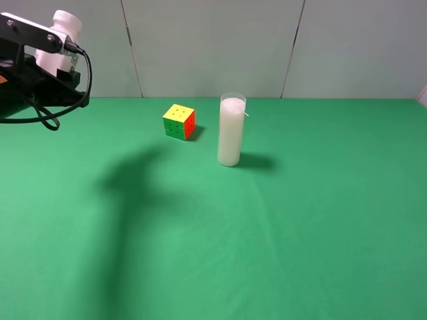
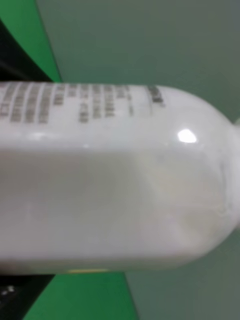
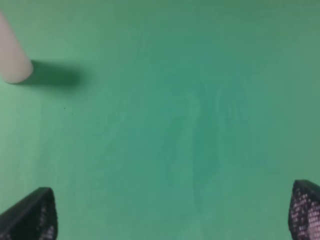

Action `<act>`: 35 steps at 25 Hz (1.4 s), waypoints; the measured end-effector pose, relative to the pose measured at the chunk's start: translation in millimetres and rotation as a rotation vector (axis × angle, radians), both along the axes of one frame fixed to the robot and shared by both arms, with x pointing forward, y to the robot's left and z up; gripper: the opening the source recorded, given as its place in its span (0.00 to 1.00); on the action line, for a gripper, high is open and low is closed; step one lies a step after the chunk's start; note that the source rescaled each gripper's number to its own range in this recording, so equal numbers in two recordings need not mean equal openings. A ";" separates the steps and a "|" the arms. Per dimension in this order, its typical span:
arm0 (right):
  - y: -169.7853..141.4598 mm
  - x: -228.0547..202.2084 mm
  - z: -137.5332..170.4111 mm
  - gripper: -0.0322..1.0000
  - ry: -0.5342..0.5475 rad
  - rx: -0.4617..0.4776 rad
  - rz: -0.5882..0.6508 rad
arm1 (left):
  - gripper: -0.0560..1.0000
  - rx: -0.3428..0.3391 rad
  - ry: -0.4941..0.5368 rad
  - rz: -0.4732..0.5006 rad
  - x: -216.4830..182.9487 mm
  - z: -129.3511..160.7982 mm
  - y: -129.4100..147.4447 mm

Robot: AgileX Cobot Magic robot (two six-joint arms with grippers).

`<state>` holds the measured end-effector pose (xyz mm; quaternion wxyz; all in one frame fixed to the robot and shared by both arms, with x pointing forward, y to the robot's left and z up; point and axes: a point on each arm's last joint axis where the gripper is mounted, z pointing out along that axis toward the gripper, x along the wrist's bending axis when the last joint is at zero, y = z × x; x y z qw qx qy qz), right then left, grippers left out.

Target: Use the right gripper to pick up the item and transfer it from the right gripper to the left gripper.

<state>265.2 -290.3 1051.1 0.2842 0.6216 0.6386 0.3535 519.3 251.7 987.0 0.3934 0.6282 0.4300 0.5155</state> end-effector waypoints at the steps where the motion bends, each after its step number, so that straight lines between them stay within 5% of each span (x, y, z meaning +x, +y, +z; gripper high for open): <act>1: 0.0 0.0 0.0 1.00 0.000 0.000 0.000 | 0.06 0.001 0.007 -0.004 0.8 -5.0 -0.6; 14: 0.0 0.0 0.0 1.00 0.000 0.000 0.000 | 0.05 -0.038 -0.051 -0.051 9.4 -58.7 -7.2; 21: 0.0 0.2 0.3 1.00 -0.004 0.000 0.000 | 0.05 -0.071 0.066 -0.065 9.8 -101.5 -9.7; 35: 0.0 0.2 0.3 1.00 -0.004 0.000 0.000 | 0.05 -0.124 0.110 -0.052 9.3 -115.0 -9.7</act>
